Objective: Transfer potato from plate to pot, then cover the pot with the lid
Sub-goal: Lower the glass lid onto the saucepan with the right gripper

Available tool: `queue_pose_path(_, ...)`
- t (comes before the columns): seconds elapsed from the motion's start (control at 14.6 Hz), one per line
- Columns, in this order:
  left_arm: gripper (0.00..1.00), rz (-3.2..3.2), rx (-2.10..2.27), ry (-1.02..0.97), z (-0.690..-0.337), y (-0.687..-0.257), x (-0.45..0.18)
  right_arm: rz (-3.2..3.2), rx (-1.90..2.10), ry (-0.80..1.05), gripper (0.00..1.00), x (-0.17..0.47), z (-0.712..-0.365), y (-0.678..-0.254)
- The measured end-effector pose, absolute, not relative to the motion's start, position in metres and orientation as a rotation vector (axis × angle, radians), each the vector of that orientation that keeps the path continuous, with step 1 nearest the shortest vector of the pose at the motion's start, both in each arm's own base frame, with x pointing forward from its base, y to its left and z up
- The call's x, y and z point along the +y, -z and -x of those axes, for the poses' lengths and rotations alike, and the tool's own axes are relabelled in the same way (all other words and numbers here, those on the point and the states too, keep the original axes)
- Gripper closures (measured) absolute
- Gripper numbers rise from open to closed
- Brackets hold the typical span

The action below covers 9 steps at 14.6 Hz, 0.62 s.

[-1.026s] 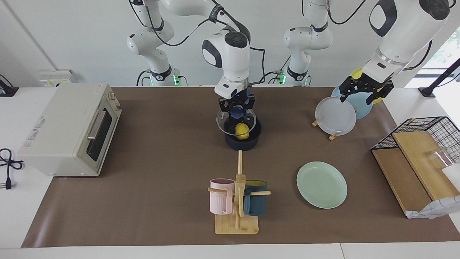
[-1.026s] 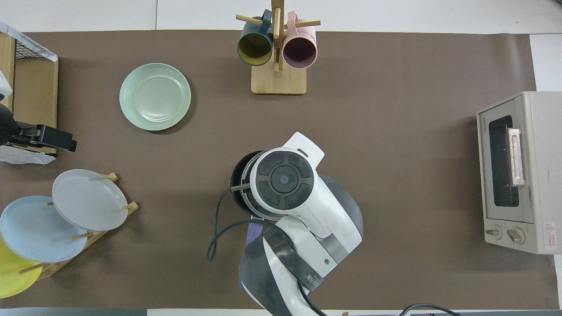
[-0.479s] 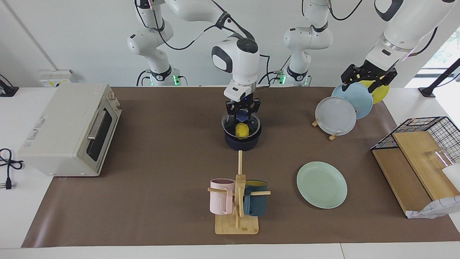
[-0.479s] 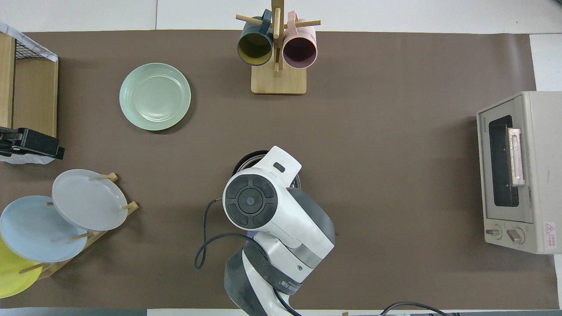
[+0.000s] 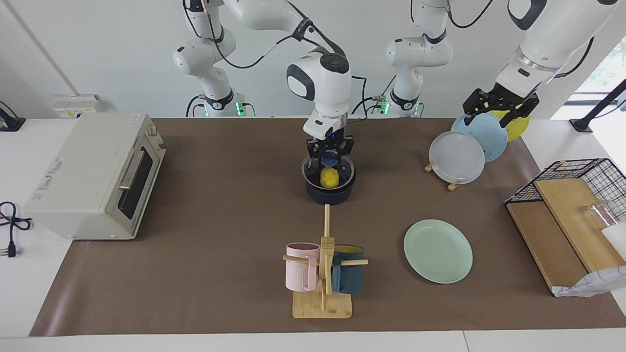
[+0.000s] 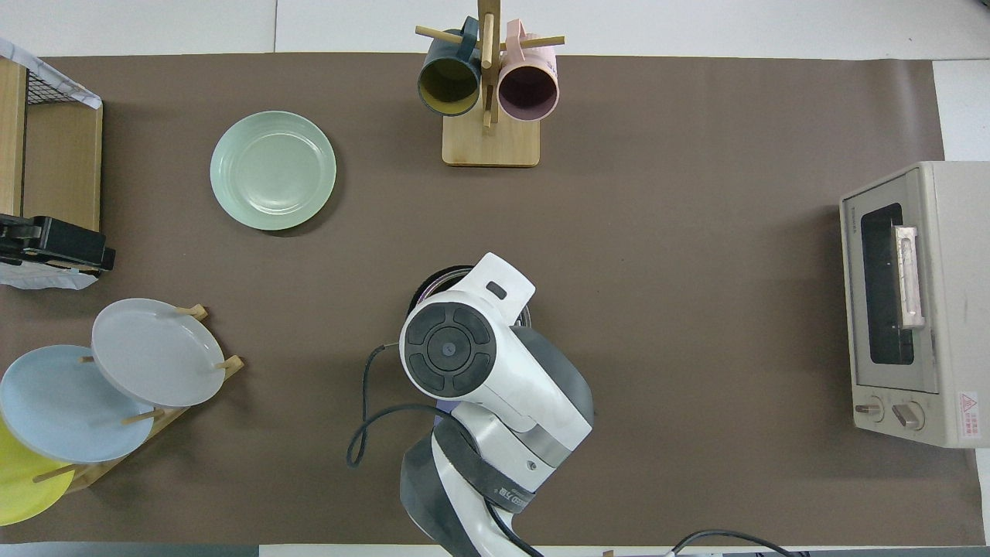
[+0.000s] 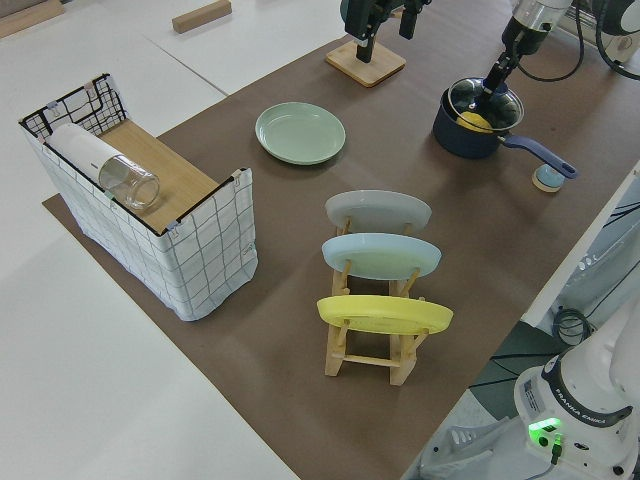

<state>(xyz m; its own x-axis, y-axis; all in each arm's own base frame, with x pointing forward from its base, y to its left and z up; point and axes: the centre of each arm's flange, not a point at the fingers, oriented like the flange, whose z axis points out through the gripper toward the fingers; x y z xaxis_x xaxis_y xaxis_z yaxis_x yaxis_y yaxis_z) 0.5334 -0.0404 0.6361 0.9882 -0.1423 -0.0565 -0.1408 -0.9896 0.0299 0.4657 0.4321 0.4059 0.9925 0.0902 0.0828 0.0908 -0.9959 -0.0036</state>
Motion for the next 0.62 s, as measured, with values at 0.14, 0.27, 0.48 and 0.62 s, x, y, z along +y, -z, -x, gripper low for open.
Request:
queue_pose_path(0.14, 0.00, -3.108, -0.199, 0.118, -0.5299, -0.6363, -0.0407, 3.126, -0.135, 0.120, 0.38, 0.4320, -0.4655, -0.4046)
queue_pose_path(0.27, 0.00, -3.109, -0.190, 0.122, -0.5280, -0.6378, -0.0420, 3.113, -0.118, 0.104, 0.38, 0.4326, -0.4651, -0.4045)
queue_pose_path(0.48, 0.00, -3.109, -0.184, 0.132, -0.5270, -0.6376, -0.0424, 3.104, -0.113, 0.108, 0.38, 0.4331, -0.4654, -0.4045)
queue_pose_path(0.62, 0.00, -3.110, -0.178, 0.140, -0.5263, -0.6373, -0.0424, 3.099, -0.112, 0.117, 0.38, 0.4332, -0.4661, -0.4044)
